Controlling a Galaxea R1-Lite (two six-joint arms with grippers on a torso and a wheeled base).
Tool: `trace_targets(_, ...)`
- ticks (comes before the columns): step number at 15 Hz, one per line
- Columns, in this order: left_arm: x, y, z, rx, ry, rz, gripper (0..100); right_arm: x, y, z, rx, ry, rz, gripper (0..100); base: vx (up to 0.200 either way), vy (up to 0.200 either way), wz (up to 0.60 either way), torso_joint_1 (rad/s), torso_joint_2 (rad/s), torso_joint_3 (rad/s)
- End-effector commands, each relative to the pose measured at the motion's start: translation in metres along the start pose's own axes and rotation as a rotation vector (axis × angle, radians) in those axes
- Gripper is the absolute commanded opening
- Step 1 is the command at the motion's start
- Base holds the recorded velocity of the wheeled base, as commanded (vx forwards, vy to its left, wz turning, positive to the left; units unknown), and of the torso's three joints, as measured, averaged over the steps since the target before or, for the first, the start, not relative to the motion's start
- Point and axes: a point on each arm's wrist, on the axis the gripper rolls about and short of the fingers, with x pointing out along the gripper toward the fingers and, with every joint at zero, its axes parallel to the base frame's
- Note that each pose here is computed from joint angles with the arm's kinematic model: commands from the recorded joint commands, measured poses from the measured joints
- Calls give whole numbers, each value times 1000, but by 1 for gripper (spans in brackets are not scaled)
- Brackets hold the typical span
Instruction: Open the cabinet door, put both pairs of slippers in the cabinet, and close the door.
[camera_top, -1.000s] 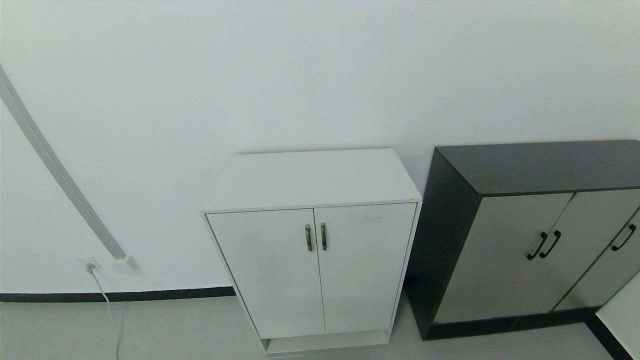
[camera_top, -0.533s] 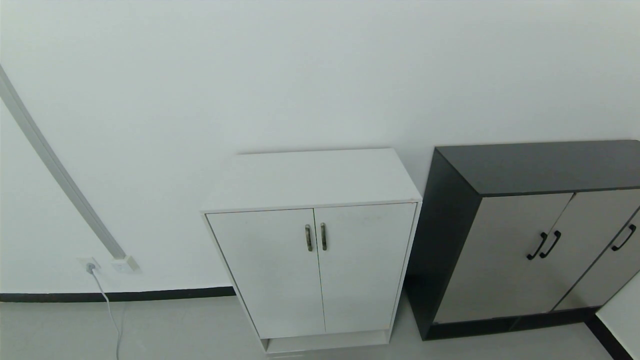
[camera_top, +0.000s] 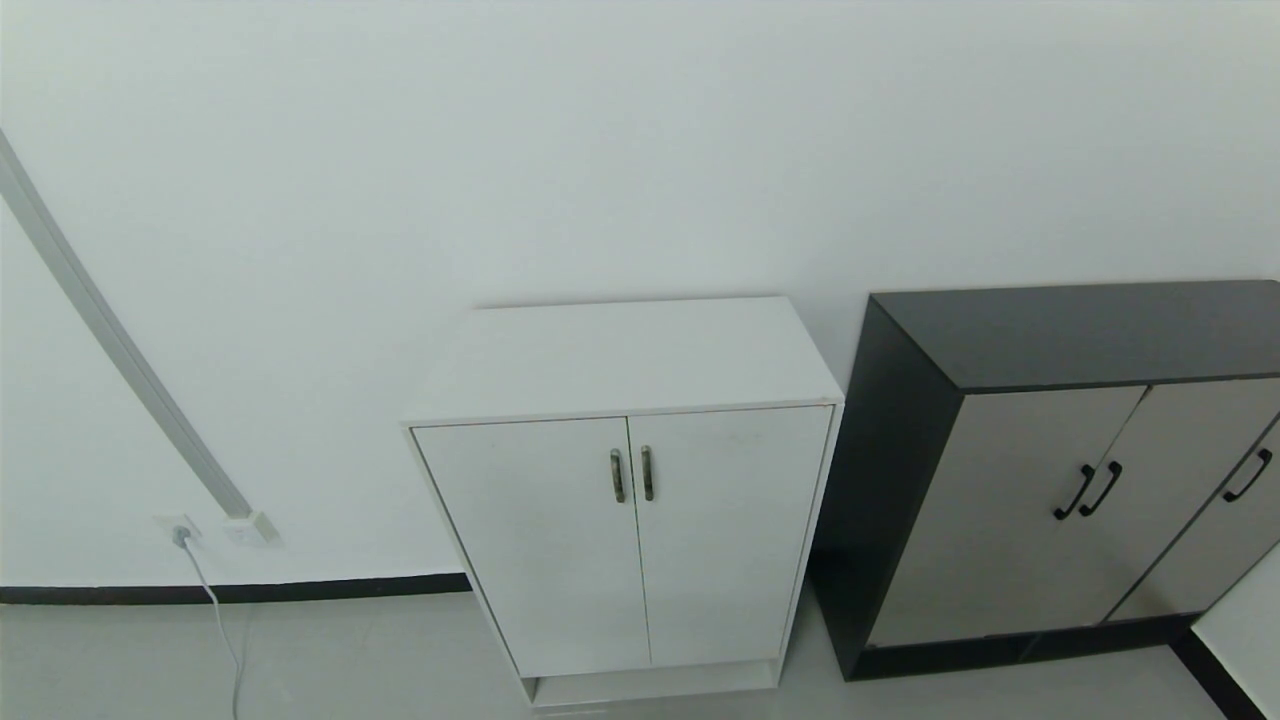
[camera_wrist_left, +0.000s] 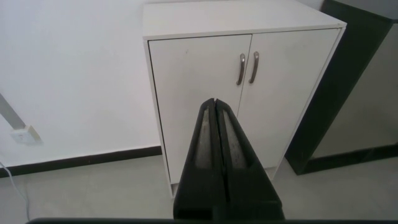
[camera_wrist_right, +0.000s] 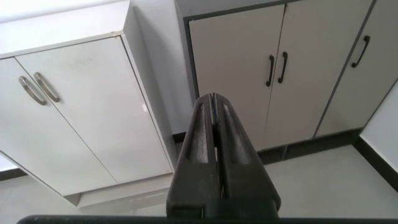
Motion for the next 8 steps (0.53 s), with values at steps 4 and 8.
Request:
trace_targets(4, 0, 0, 0, 2, 1, 0, 0, 0, 0, 0, -4, 1, 2, 0, 0, 0, 0, 0, 0, 0)
trace_targets(8, 0, 0, 0, 2, 1, 0, 0, 0, 0, 0, -7, 1, 2, 0, 0, 0, 0, 0, 0, 0)
